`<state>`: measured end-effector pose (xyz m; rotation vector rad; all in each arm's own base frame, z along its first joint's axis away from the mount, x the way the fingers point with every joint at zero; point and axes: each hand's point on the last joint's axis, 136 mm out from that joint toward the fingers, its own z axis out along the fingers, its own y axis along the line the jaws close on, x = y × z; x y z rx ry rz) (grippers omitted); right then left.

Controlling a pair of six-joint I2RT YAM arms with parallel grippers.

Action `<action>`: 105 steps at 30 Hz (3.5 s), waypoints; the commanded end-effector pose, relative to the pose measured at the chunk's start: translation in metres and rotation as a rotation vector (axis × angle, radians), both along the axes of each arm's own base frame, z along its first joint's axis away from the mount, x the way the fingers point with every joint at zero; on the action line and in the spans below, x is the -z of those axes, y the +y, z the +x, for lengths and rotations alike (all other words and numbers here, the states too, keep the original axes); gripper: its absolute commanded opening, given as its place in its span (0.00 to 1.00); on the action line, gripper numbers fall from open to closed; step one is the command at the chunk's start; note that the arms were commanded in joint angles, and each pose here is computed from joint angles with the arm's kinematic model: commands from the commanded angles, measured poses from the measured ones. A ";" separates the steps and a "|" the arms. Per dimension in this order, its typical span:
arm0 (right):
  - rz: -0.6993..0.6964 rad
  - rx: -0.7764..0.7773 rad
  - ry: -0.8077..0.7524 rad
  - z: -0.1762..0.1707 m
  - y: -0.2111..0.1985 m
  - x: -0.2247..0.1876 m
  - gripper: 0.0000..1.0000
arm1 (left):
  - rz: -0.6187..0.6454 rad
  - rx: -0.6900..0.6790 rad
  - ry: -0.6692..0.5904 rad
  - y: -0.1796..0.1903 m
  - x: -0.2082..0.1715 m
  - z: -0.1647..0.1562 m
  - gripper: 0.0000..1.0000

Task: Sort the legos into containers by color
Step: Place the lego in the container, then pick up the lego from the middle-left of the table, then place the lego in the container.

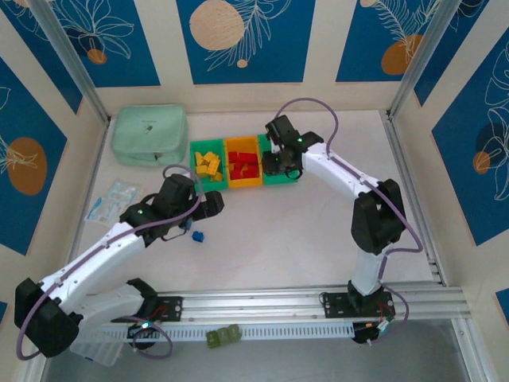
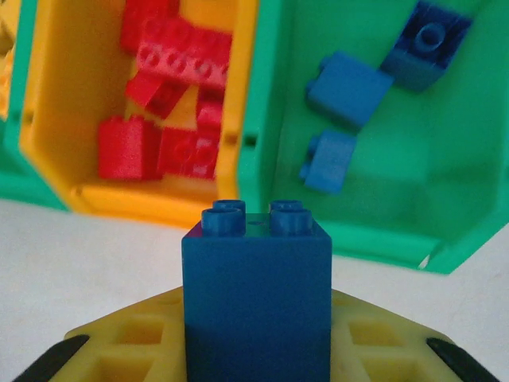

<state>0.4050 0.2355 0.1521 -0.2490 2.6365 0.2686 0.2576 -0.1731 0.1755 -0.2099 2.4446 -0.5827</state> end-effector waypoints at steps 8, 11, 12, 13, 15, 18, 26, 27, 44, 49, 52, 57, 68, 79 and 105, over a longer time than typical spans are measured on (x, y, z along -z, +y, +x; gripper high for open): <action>-0.092 0.089 -0.025 0.086 -0.017 0.023 0.31 | -0.062 0.044 -0.078 -0.028 -0.024 0.030 0.99; -0.086 0.090 -0.006 0.100 -0.017 0.032 0.39 | -0.058 0.049 -0.083 -0.030 -0.023 0.034 0.99; -0.090 0.087 -0.006 0.103 -0.017 0.033 0.42 | -0.055 0.050 -0.084 -0.030 -0.023 0.034 0.99; -0.094 0.081 -0.009 0.106 -0.016 0.032 0.43 | -0.054 0.052 -0.084 -0.031 -0.024 0.035 0.99; -0.095 0.077 -0.017 0.108 -0.015 0.027 0.48 | -0.053 0.053 -0.088 -0.031 -0.025 0.036 0.99; -0.081 0.076 -0.030 0.104 -0.014 0.017 0.53 | -0.057 0.055 -0.092 -0.032 -0.026 0.036 0.99; -0.050 0.017 -0.035 0.053 0.005 -0.003 0.57 | -0.063 0.049 -0.108 -0.023 -0.031 0.026 0.99; -0.051 0.004 -0.034 0.044 0.010 -0.003 0.58 | -0.062 0.045 -0.109 -0.020 -0.031 0.024 0.99; 0.067 -0.333 0.100 -0.106 0.143 0.025 0.69 | 0.038 -0.087 -0.022 0.054 -0.013 -0.042 0.99; 0.121 -0.449 0.133 -0.127 0.186 0.033 0.73 | 0.030 -0.144 -0.029 0.073 -0.016 -0.059 0.99; 0.130 -0.524 0.116 -0.139 0.209 0.038 0.75 | 0.030 -0.168 -0.032 0.083 -0.020 -0.067 0.99; 0.166 -0.617 0.123 -0.155 0.240 0.048 0.78 | 0.033 -0.197 -0.031 0.095 -0.022 -0.078 0.99; 0.082 -0.688 0.124 -0.148 0.273 0.089 0.80 | 0.026 -0.238 -0.042 0.106 -0.025 -0.086 0.99; -0.012 -0.709 0.124 -0.139 0.283 0.119 0.67 | 0.035 -0.249 -0.044 0.108 -0.024 -0.085 0.99; 0.042 -0.423 0.045 -0.100 0.177 0.027 0.25 | 0.002 -0.137 -0.044 0.075 -0.037 -0.065 0.99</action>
